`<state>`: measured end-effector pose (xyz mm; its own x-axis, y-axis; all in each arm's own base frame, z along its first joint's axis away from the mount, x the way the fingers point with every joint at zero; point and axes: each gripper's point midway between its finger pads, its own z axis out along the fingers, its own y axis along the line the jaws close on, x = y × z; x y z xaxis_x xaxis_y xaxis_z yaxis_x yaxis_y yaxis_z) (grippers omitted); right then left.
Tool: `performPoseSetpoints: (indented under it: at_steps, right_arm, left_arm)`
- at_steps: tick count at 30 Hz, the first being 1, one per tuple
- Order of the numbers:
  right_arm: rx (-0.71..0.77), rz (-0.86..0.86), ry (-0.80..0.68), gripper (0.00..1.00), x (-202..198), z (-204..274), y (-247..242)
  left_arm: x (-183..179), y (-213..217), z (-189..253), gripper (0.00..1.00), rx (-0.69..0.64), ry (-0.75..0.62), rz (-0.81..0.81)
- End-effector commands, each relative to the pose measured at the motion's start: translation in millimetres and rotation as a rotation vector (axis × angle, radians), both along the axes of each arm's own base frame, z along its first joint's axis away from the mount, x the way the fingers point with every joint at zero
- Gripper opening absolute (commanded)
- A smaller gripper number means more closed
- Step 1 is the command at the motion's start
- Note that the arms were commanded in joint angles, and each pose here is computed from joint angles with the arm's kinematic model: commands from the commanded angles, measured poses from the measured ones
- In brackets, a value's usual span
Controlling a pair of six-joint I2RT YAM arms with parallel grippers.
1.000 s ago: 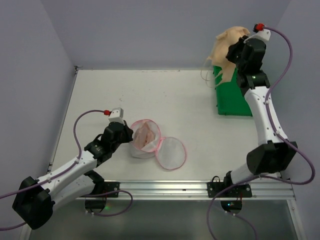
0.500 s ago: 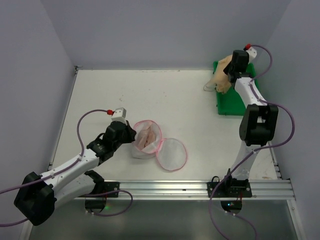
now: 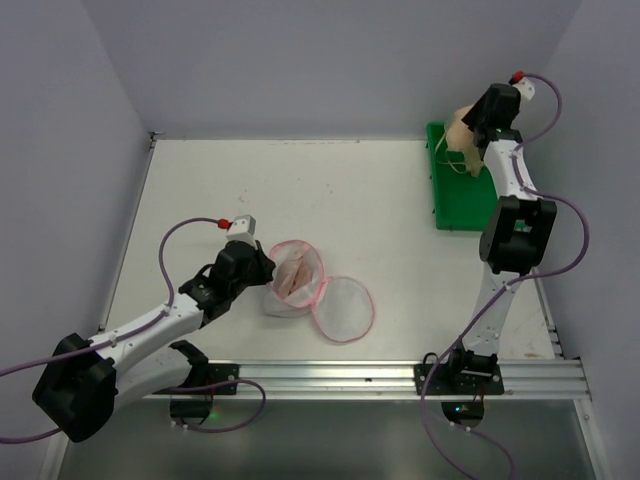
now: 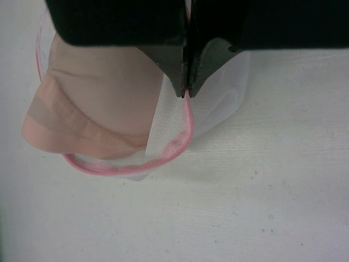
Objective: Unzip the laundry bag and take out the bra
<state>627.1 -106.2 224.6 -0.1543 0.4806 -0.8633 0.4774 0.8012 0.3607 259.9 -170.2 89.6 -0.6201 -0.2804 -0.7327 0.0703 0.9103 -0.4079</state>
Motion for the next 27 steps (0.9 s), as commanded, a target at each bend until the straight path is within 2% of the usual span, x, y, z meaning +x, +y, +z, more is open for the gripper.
performPoseSetpoints:
  at_steps: [1,2,3,4,5,6,9,10,12,13,17,21,27]
  right_arm:
    - [0.027,0.079,0.027,0.56,-4.6,0.0,14.6]
    - [0.048,0.108,0.046,0.60,-11.2,-9.7,21.0]
    - [0.048,0.119,-0.010,0.65,-16.9,14.8,24.2]
    - [0.057,0.141,-0.023,0.72,-21.8,20.0,31.4]
    - [0.082,0.202,-0.009,0.74,-30.1,11.3,44.7]
    - [0.069,0.232,-0.067,0.79,-38.9,39.8,52.1]
    - [0.096,0.343,-0.065,0.87,-64.7,45.8,84.2]
    - [0.082,0.388,-0.098,0.90,-79.6,69.1,102.0]
    - [0.059,0.460,-0.056,0.92,-103.4,62.0,134.4]
    - [0.041,0.502,-0.083,0.92,-121.3,81.4,153.4]
    - [0.014,0.684,-0.023,0.93,-186.3,65.8,226.6]
    - [0.041,0.931,0.020,0.92,-258.3,47.9,312.7]
    - [0.104,1.196,0.149,0.93,-351.0,7.8,405.4]
  left_arm:
    - [10.3,-7.2,17.4,0.00,-0.042,-0.052,-0.001]
    - [10.5,-7.3,18.6,0.00,-0.043,-0.057,-0.002]
    - [10.5,-6.8,18.8,0.00,-0.040,-0.059,0.000]
    - [10.7,-6.5,20.6,0.00,-0.041,-0.065,-0.001]
    - [11.5,-6.1,22.1,0.00,-0.040,-0.068,0.001]
    - [11.4,-5.9,23.1,0.00,-0.042,-0.073,0.002]
    - [13.2,-5.3,24.3,0.00,-0.046,-0.082,0.010]
    - [13.1,-5.3,23.1,0.00,-0.044,-0.080,0.010]
    - [13.9,-6.6,25.8,0.00,-0.052,-0.086,0.008]
    - [13.4,-6.7,26.4,0.00,-0.049,-0.087,0.005]
    - [15.1,-2.4,36.1,0.00,-0.040,-0.110,0.017]
    - [17.4,2.6,49.2,0.00,-0.037,-0.147,0.040]
    - [11.0,13.8,49.3,0.00,-0.029,-0.144,0.074]
